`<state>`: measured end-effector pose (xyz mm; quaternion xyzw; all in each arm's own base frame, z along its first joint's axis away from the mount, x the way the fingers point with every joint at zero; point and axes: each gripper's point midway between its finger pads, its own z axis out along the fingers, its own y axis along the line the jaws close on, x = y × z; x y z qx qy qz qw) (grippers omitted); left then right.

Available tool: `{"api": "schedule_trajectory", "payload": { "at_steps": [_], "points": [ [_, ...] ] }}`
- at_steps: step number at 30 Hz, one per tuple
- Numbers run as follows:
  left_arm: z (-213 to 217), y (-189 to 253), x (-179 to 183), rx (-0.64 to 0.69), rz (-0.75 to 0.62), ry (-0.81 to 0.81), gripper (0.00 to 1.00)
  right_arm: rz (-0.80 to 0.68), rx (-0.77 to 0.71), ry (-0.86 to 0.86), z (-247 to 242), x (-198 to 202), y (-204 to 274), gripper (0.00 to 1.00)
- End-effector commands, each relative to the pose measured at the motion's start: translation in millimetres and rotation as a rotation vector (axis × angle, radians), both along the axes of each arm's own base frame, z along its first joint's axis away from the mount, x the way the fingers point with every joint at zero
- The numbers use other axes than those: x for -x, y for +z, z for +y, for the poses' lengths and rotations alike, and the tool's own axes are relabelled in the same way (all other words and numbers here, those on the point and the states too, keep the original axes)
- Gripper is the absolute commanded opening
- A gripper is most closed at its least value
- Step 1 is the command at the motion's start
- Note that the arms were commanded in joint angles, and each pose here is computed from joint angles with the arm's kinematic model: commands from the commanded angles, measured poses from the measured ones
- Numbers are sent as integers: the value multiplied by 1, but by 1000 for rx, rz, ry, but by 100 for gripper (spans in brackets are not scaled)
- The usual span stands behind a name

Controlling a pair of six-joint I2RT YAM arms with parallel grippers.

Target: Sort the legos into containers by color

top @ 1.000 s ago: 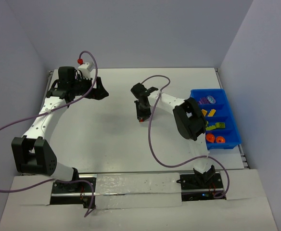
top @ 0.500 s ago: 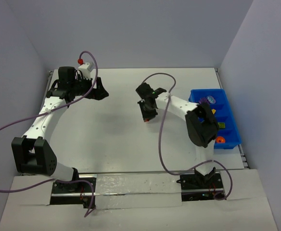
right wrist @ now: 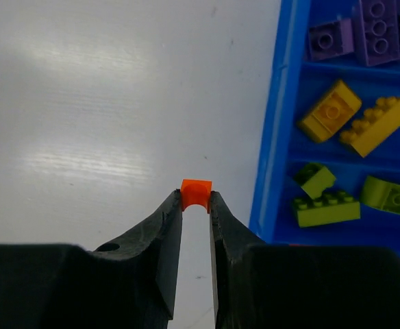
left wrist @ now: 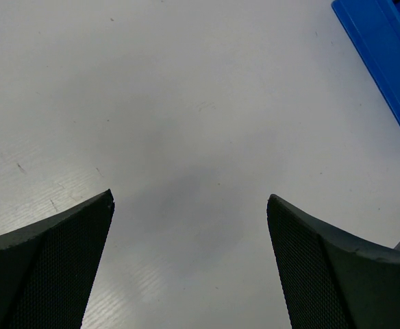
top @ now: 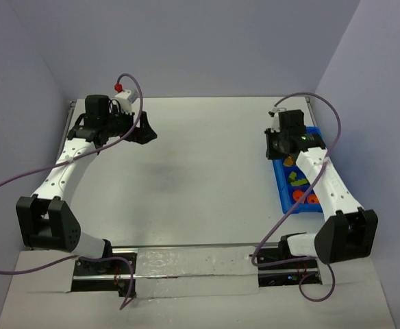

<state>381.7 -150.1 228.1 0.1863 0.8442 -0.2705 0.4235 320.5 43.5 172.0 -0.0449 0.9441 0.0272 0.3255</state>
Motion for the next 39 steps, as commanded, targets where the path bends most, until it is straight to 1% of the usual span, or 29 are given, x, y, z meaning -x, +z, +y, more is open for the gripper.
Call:
{"api": "schedule_trajectory", "payload": {
  "at_steps": [1,4,8,10,18,21,28,30,31,32,33,34,36,39],
  "points": [
    [-11,22,-6,12,-68,-43,99,31,103,42,-43,40,-1,0],
    [-17,21,-6,14,-65,-58,99,93,118,10,-75,63,-13,0],
    [-21,19,-6,11,-61,-66,99,183,160,0,-104,87,-32,0],
    [-22,20,-7,11,-62,-68,99,258,171,-6,-115,98,-47,0],
    [-23,18,-7,7,-54,-68,99,358,159,21,-122,102,-74,0],
    [-21,17,-6,2,-49,-62,99,373,160,25,-123,103,-80,3],
    [-21,13,-5,-1,-40,-59,99,428,145,33,-122,108,-92,5],
    [-20,13,-5,-2,-38,-59,99,436,146,38,-122,111,-93,14],
    [-20,14,-6,-2,-40,-58,99,438,145,38,-121,112,-93,21],
    [-21,14,-6,-1,-40,-60,99,438,144,40,-121,112,-92,29],
    [-21,14,-6,0,-41,-61,99,435,143,41,-121,112,-91,42],
    [-21,15,-6,0,-43,-61,99,431,140,41,-120,113,-90,51],
    [-20,14,-6,-2,-41,-58,99,419,126,46,-117,112,-82,64],
    [-20,15,-5,-5,-37,-55,99,374,108,50,-113,105,-62,78]
  ]
}}
